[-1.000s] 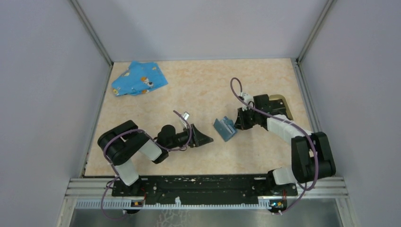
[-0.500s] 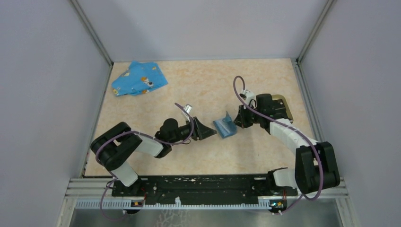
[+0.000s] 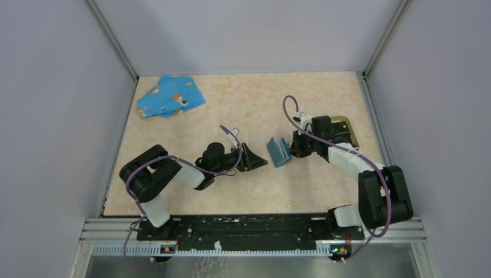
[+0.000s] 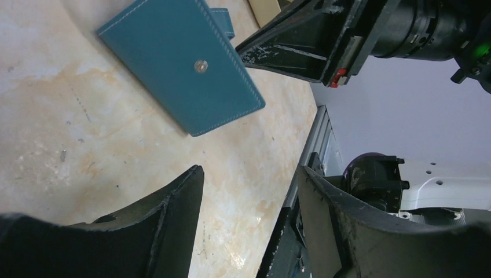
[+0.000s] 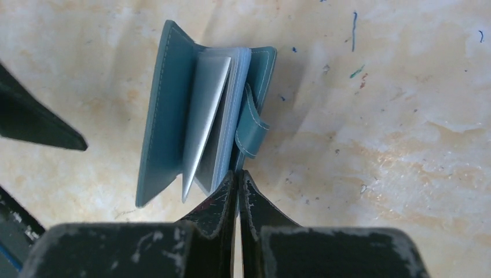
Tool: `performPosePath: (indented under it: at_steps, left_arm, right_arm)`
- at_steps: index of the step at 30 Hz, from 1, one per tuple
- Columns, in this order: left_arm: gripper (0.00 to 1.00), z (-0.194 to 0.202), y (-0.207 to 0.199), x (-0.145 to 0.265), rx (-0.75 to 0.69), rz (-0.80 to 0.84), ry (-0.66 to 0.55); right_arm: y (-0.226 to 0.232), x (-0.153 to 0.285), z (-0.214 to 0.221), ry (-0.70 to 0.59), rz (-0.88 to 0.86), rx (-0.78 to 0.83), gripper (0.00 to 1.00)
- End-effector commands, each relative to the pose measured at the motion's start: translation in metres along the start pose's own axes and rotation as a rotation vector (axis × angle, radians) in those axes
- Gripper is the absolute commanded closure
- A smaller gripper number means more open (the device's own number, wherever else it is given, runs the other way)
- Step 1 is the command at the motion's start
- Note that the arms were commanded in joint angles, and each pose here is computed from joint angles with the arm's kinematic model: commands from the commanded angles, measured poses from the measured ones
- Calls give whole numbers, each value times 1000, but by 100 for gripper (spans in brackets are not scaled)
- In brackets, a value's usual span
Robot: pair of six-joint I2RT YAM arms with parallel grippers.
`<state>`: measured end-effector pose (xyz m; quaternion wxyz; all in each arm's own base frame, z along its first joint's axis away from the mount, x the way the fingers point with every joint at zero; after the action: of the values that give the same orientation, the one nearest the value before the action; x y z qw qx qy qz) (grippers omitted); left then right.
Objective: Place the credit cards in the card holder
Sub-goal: Open the card holder at the center of the board.
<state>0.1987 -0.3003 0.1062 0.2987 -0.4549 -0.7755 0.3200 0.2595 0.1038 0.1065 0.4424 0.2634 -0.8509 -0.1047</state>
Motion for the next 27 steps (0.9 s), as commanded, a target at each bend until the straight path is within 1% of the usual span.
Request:
performPosePath:
  at_steps: [1, 7, 9, 12, 15, 17, 27]
  left_arm:
    - [33, -15, -21, -4, -72, 94, -40]
    - [33, -31, -36, -15, -92, 147, -60]
    - [34, -34, -39, -22, -100, 138, -59]
    - [35, -31, -33, -34, -102, 90, -27]
    - [44, -27, -26, -43, -91, 65, -10]
    - [46, -25, -20, -47, -91, 43, -3]
    - [46, -30, -18, -63, -143, 23, 32]
  right_arm:
    - [22, 19, -21, -134, -109, 83, 100]
    - [23, 18, -20, -122, -130, 81, 100]
    - [22, 17, -20, -118, -126, 78, 100]
    - [21, 16, -19, -110, -121, 73, 100]
    - [21, 15, -19, -106, -123, 72, 100]
    - [21, 15, -18, -104, -123, 70, 100]
    - [22, 15, -19, -105, -131, 71, 100]
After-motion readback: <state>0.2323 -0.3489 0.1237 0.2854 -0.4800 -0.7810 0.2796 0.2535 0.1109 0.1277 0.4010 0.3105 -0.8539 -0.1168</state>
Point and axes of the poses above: each gripper's point midway between its finger pads, its own x axis back along the fingers, its own y axis along the line the jaws close on, z = x × y, the point moved 7 cm from there along x, back along the fingers, and after that the axes turned 8 degrees about -x, right-handed, at the moved point
